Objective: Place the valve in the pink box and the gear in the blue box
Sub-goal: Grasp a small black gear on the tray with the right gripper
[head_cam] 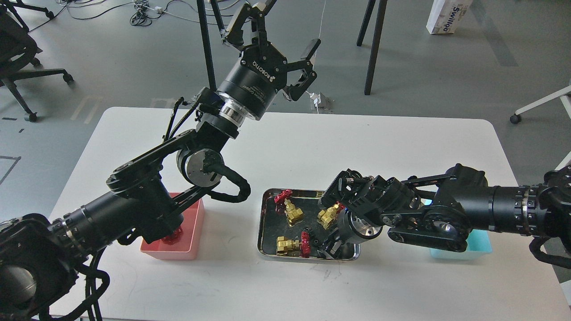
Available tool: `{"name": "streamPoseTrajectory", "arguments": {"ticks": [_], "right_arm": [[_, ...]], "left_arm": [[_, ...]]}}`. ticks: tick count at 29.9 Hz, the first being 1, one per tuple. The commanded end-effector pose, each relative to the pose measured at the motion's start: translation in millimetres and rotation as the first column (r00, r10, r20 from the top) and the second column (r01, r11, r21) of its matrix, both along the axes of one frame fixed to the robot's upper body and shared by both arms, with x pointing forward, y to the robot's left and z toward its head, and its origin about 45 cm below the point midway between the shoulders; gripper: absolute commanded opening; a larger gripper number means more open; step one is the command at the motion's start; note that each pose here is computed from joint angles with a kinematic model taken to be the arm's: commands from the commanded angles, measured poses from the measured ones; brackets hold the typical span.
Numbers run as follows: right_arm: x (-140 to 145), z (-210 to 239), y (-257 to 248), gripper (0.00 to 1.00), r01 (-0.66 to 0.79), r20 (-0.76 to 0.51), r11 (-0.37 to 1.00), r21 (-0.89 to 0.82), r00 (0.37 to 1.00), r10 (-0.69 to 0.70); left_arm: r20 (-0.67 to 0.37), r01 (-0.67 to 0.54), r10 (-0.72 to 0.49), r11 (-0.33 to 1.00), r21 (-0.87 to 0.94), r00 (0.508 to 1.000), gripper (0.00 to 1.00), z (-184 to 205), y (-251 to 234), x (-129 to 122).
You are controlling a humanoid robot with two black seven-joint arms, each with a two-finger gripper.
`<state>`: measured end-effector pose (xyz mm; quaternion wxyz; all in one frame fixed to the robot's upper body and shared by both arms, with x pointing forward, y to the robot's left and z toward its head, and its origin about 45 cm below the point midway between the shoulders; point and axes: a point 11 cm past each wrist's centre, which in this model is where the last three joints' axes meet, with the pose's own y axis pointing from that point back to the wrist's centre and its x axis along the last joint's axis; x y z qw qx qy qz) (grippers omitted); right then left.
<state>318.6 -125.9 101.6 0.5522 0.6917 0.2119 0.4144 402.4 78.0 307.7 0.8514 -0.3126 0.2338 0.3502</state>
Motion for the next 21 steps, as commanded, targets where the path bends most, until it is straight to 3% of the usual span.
{"name": "streamPoseTrajectory", "arguments": {"ticks": [1, 21], "right_arm": [[2.4, 3.3, 1.4, 0.54, 0.004, 0.004, 1.000, 0.008, 1.000, -0.004], [0.4, 4.4, -0.2, 0.51, -0.002, -0.004, 1.000, 0.006, 1.000, 0.002]], "left_arm": [[0.000, -0.001, 0.001, 1.000, 0.001, 1.000, 1.00, -0.1, 0.2, 0.0], [0.001, -0.002, 0.002, 1.000, 0.015, 1.000, 1.00, -6.2, 1.8, -2.0]]}}
